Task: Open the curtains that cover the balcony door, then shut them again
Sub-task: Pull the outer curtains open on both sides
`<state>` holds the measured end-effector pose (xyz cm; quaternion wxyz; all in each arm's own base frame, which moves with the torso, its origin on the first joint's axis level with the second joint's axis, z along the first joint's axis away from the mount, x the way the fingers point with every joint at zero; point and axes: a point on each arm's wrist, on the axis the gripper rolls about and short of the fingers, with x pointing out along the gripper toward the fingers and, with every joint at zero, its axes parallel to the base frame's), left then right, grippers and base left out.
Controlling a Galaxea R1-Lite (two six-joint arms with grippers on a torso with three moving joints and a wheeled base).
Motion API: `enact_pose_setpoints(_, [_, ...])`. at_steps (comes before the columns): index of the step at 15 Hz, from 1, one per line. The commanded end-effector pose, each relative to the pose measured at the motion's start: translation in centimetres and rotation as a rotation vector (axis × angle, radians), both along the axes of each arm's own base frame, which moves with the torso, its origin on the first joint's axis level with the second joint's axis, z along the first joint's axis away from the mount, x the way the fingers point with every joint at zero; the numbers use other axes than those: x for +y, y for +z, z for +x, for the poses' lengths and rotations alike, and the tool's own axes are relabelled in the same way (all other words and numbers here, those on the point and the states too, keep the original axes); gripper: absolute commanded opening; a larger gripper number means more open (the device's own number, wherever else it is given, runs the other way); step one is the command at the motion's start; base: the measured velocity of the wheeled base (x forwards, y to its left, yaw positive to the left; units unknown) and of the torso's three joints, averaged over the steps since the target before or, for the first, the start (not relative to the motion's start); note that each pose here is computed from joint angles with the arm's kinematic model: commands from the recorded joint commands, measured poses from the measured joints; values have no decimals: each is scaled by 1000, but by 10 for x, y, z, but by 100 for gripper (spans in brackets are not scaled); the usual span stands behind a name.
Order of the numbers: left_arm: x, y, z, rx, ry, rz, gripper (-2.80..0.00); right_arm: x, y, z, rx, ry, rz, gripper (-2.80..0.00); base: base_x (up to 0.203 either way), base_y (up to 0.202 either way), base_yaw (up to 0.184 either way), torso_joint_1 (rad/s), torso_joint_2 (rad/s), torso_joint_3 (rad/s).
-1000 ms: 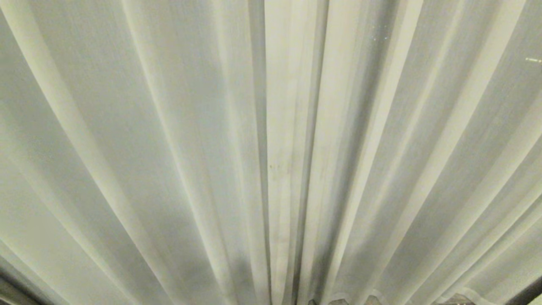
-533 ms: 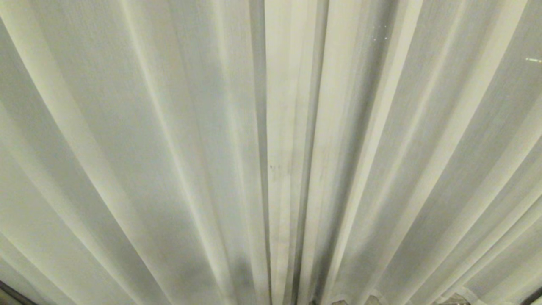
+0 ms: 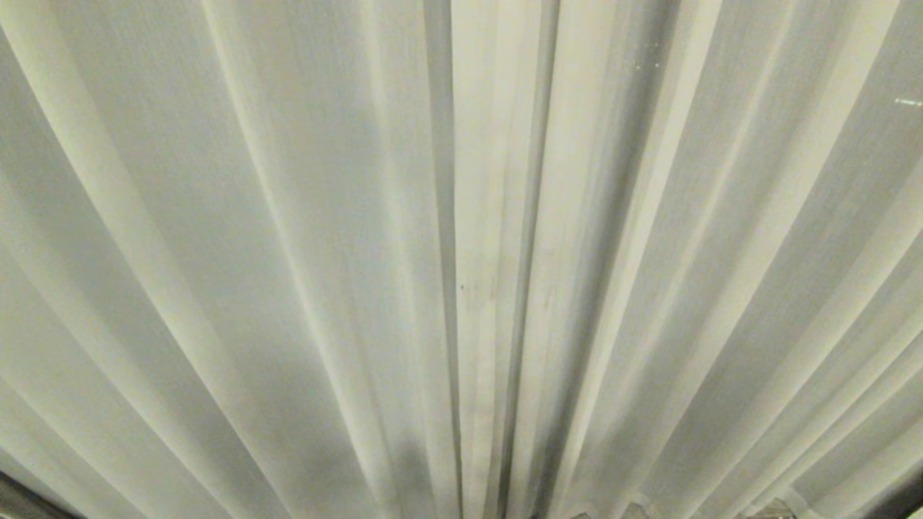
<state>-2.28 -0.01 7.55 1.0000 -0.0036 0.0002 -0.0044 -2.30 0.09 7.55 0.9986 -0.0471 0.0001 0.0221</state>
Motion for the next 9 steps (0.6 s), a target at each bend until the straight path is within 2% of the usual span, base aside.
enact_pose_setpoints(1, [0, 0, 0, 0, 1, 0, -280, 0, 0, 0, 1, 2, 2, -280, 0, 0, 0, 0, 0, 0])
enact_pose_setpoints(9, [0, 0, 0, 0, 1, 0, -280, 0, 0, 0, 1, 2, 5, -280, 0, 0, 0, 0, 0, 0])
